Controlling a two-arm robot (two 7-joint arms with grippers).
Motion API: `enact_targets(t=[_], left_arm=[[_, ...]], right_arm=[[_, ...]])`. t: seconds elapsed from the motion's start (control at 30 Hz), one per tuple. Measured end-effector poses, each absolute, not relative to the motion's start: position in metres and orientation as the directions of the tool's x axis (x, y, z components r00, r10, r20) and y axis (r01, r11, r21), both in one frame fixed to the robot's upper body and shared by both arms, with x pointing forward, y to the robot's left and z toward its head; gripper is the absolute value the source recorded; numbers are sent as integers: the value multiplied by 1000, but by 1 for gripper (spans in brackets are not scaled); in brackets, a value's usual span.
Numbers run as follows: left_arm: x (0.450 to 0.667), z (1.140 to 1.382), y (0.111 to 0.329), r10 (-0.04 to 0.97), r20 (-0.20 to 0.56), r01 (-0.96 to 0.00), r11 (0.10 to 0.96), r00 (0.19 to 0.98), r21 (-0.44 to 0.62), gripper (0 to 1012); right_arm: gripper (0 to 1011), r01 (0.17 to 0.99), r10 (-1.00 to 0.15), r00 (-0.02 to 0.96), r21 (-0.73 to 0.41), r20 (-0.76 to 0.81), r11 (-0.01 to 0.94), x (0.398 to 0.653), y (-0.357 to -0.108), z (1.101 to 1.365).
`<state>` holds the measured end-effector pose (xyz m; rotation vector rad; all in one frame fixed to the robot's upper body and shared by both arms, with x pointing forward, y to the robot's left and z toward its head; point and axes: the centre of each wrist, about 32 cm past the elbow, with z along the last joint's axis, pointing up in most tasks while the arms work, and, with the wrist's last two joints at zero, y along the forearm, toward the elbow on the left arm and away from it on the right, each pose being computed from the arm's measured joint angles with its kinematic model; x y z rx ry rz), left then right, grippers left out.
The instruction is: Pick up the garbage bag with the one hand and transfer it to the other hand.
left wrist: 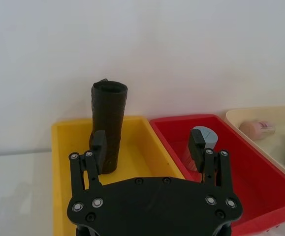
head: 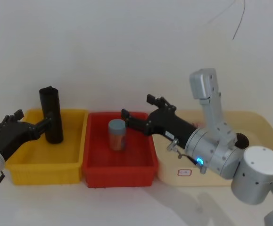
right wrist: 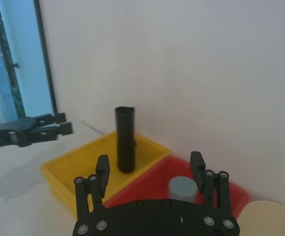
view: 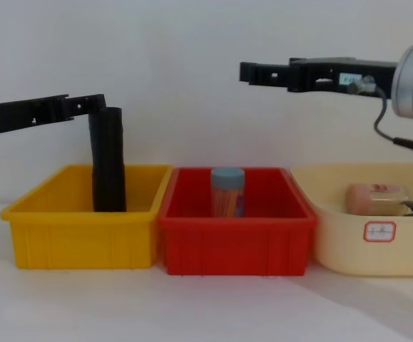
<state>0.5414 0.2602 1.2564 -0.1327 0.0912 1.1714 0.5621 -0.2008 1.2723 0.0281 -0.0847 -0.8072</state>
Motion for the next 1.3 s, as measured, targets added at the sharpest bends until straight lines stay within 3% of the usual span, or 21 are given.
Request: enact_targets(t=[0.5, 1.3], left_arm=[[541, 1256, 260, 912, -140, -922, 382, 387, -56, 1001], [541, 1256, 260, 912, -140, -922, 382, 387, -56, 1002]], right_arm=[[1001, 693, -697, 717, 97, 12, 714, 541, -183, 1258], [1000, 685, -688, 725, 110, -6, 721, 533, -177, 1254]])
